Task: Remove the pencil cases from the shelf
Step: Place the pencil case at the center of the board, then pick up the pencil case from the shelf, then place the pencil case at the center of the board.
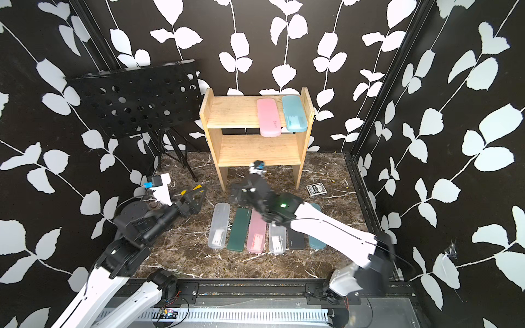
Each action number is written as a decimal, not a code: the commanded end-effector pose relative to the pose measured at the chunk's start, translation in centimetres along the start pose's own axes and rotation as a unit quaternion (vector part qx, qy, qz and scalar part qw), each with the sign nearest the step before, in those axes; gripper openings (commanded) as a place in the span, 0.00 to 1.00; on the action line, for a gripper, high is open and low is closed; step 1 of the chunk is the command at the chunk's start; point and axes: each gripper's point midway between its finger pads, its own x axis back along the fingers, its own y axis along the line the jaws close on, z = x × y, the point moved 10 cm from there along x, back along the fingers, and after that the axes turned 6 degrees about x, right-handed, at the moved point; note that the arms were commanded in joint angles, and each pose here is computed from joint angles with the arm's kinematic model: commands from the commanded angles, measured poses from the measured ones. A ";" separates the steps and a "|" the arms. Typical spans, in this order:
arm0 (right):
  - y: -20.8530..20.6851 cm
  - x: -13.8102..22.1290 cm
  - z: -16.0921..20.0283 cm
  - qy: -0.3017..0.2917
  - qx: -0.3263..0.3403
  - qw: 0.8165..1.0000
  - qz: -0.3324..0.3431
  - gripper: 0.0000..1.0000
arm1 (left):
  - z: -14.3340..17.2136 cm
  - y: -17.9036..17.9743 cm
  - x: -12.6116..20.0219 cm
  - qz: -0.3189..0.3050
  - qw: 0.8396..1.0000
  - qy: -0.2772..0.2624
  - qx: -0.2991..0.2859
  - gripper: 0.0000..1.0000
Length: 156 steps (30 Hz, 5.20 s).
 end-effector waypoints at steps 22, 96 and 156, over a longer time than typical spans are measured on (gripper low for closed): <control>-12.5 6.4 2.4 0.006 -0.048 0.988 0.149 0.99 | -5.7 -12.1 -17.4 0.185 0.975 0.020 0.124 0.99; 9.1 2.3 -6.3 -0.069 0.091 0.976 -0.186 0.98 | 3.1 -1.9 0.5 0.134 0.983 -0.002 -0.123 0.00; 15.7 -21.1 14.8 0.260 0.011 0.963 -0.070 0.63 | 0.2 4.7 9.4 -0.360 0.899 -0.097 -0.230 0.99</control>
